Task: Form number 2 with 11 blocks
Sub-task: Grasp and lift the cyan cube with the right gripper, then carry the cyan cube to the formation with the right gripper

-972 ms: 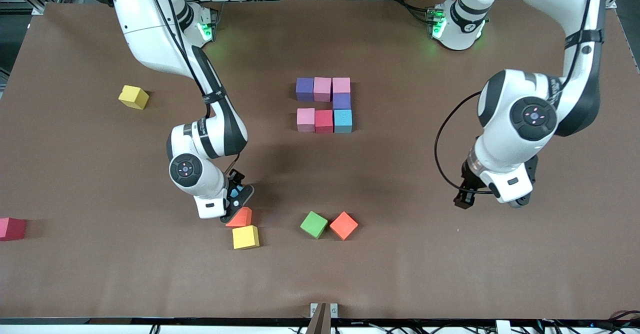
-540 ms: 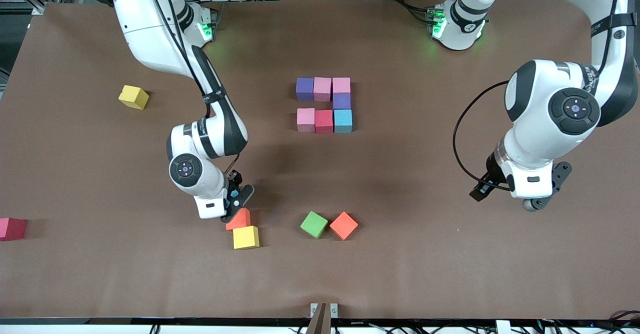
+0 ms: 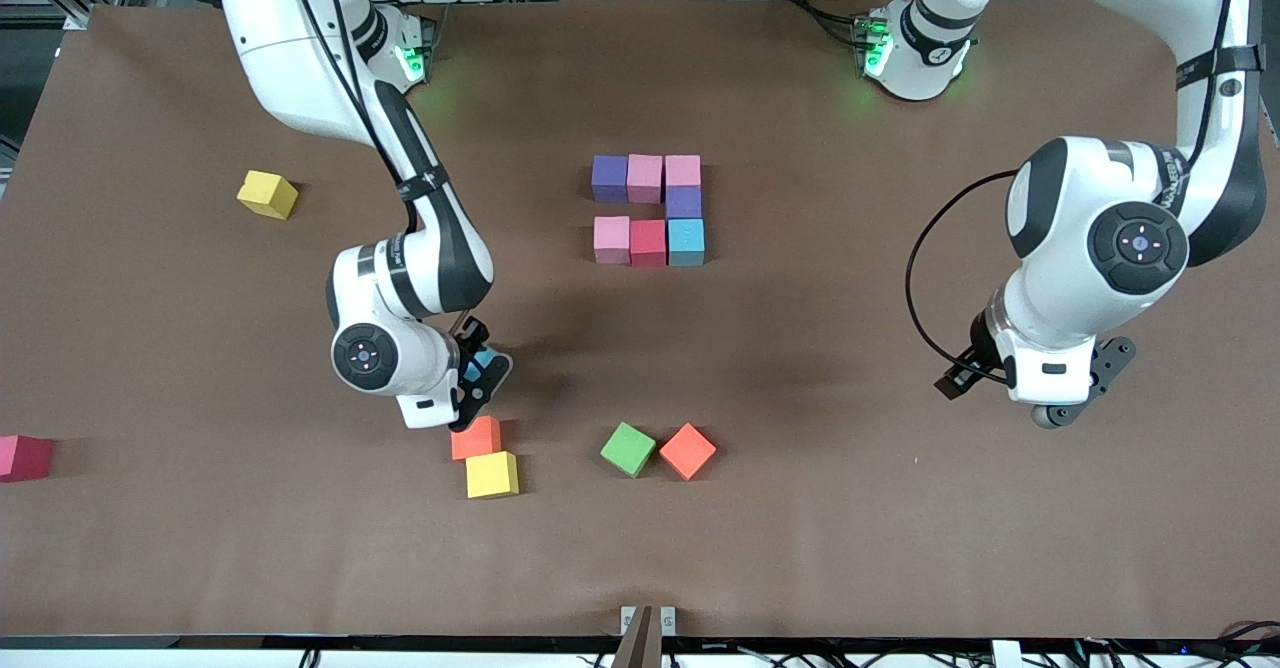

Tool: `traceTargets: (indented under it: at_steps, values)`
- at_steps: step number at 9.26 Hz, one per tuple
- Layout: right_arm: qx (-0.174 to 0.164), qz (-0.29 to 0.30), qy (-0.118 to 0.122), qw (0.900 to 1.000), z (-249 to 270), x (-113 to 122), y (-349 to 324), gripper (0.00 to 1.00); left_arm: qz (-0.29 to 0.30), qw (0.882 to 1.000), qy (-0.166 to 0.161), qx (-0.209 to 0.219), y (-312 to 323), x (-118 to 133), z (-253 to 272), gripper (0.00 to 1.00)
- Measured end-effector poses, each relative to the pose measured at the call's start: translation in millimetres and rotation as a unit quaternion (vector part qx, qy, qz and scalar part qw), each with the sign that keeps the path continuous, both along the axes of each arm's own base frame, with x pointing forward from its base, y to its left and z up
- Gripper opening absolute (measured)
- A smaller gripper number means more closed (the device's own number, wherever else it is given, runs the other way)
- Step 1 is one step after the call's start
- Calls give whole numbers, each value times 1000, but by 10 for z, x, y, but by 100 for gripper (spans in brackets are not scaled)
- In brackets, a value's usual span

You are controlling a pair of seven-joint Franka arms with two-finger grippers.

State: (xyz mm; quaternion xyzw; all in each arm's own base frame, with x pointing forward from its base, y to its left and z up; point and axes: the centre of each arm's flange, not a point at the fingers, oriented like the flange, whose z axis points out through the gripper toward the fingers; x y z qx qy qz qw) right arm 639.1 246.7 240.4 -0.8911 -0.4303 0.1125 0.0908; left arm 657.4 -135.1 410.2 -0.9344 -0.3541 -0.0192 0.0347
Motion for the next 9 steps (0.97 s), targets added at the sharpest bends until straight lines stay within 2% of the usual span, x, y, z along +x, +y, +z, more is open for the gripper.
traceTargets:
  at_steps: [3,5,6,8,9]
  values:
    - [-6,-76,0,997,364,-11,50,53,17,1000,6,1,247,61,-90,74]
    - [-11,-129,-2,992,606,-32,100,53,16,1000,7,0,235,61,-100,74]
    - [-10,-158,5,987,672,-84,175,53,14,1000,9,0,201,57,-117,74]
    - [-23,-243,18,970,788,-232,419,53,10,1000,11,-2,143,52,-144,74]
    - [-28,-275,17,961,871,-270,510,53,9,1000,11,-2,136,52,-143,74]
